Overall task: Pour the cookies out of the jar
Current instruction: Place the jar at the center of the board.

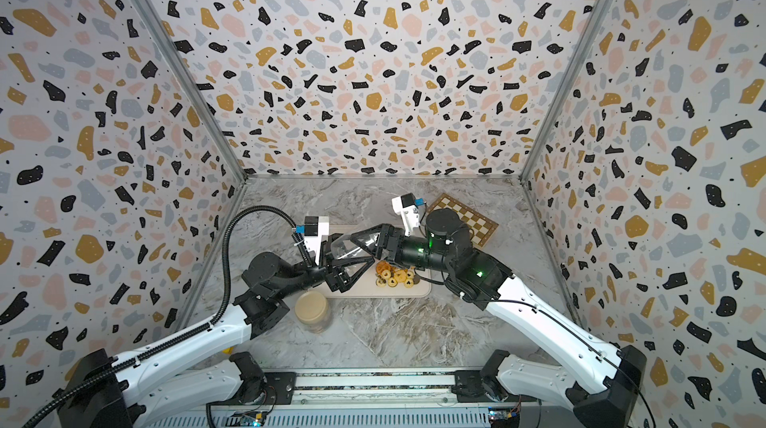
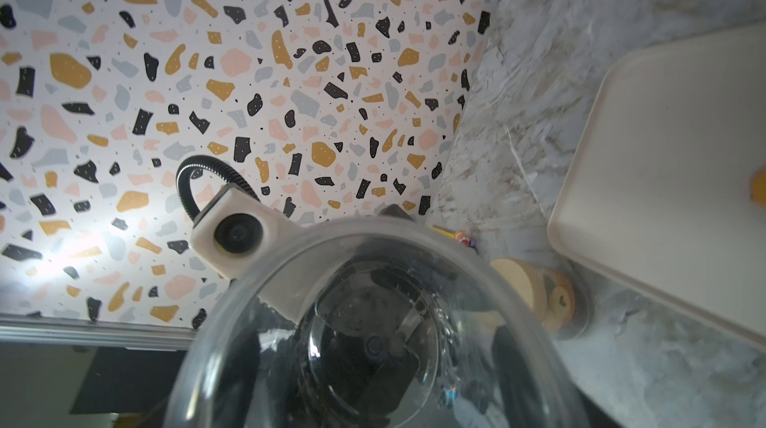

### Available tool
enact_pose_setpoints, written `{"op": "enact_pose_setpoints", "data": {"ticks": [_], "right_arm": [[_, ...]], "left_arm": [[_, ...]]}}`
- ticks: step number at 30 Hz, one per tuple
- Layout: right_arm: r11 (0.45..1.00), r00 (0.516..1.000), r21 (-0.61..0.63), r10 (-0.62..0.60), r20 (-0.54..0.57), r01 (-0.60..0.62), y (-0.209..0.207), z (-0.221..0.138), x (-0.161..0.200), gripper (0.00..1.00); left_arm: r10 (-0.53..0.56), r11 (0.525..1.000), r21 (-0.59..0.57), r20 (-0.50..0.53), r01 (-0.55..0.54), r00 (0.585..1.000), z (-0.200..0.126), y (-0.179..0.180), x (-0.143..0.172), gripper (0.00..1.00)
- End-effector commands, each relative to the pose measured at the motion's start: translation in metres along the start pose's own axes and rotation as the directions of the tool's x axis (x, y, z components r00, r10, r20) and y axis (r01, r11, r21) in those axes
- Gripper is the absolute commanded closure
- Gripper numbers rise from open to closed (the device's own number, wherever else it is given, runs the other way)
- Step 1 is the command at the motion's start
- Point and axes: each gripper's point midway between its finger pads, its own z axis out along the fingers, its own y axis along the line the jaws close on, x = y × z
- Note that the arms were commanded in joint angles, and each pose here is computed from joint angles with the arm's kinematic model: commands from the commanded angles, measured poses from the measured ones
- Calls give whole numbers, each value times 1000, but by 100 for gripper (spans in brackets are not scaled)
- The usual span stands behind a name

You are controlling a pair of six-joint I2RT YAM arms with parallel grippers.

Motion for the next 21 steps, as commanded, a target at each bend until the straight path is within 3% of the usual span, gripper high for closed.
{"op": "enact_pose_setpoints", "data": {"ticks": [1, 4, 14, 17, 21], "right_arm": [[999, 999, -22, -46, -18, 46, 15, -3, -3, 1], [999, 999, -14, -33, -34, 33, 12, 0, 0, 0], [1000, 1000, 3, -23, 5, 23, 10, -5, -5, 14], [1000, 1000, 6, -23, 13, 22, 10, -6, -7, 15], [1000, 1000, 4, -19, 23, 19, 10, -9, -10, 18]], "left_arm": [[13, 1000, -6, -39, -13, 999, 3, 4, 7, 69], [22, 1000, -11, -51, -22, 998, 4, 6, 8, 69], [16, 1000, -23, -91, -18, 996, 7, 9, 14, 61], [5, 999, -32, -105, -8, 994, 6, 12, 20, 50], [-2, 999, -49, -120, -4, 993, 3, 16, 25, 43]]}}
